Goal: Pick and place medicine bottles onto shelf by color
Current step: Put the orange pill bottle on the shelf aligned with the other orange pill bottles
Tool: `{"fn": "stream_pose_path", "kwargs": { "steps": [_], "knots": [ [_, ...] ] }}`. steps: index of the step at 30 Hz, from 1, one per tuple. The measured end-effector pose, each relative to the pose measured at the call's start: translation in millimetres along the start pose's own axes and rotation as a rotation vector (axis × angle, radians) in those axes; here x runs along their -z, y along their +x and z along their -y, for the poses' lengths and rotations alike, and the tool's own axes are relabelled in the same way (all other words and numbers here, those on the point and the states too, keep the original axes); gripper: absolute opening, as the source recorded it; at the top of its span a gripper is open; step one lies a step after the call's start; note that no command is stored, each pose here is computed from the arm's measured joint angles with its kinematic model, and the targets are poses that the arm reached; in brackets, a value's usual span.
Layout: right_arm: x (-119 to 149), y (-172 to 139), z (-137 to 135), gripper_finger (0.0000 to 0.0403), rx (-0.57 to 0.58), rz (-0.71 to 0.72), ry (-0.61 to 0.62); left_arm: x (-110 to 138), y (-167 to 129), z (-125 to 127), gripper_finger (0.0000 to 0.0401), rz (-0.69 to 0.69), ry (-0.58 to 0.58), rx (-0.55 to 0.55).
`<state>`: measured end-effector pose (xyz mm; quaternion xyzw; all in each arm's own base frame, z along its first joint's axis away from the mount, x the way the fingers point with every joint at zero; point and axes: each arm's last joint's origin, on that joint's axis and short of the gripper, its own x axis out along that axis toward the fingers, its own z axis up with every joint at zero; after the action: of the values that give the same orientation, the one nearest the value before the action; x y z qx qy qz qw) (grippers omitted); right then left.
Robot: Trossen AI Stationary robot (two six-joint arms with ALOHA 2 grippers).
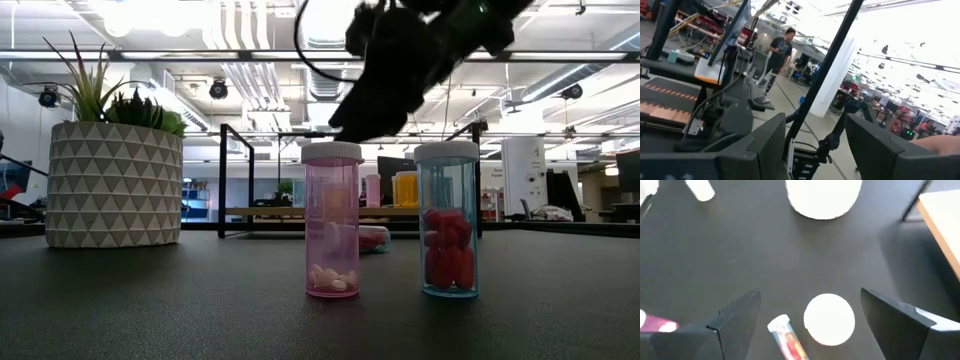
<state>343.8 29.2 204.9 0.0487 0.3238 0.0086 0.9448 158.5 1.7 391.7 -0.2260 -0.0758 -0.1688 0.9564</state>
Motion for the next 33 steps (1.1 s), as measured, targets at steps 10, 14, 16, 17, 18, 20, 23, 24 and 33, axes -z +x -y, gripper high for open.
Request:
{"fn": "stream_pose_path", "kwargs": {
  "steps": [10,14,16,17,18,20,23,24,33],
  "knots": [
    [28,7,8,0.0329,0.154,-0.030,0.018,-5,-9,7,0.0190,0.030,0.018,0.017],
    [31,18,6,0.0329,0.129,-0.015,0.018,-4,-9,7,0.0190,0.023,0.017,0.013],
    [33,24,5,0.0329,0.129,-0.026,0.009,-3,-9,6,0.0190,0.012,0.013,0.006],
    [34,28,5,0.0329,0.132,-0.033,0.003,-2,-9,5,0.0190,0.007,0.011,0.004],
    [34,32,6,0.0329,0.137,-0.038,-0.003,-2,-9,5,0.0190,0.006,0.010,0.003],
    [36,39,6,0.0329,0.141,-0.054,-0.005,-2,-8,5,0.0190,0.005,0.009,0.002],
    [37,49,6,0.0329,0.144,-0.070,-0.006,-1,-8,4,0.0190,-0.004,0.005,-0.003],
    [38,52,6,0.0329,0.145,-0.078,-0.002,-1,-8,4,0.0190,-0.008,0.003,-0.005],
    [26,61,4,0.0329,0.158,-0.133,0.077,0,-9,4,0.0190,-0.013,0.002,-0.008]
  ]
}}
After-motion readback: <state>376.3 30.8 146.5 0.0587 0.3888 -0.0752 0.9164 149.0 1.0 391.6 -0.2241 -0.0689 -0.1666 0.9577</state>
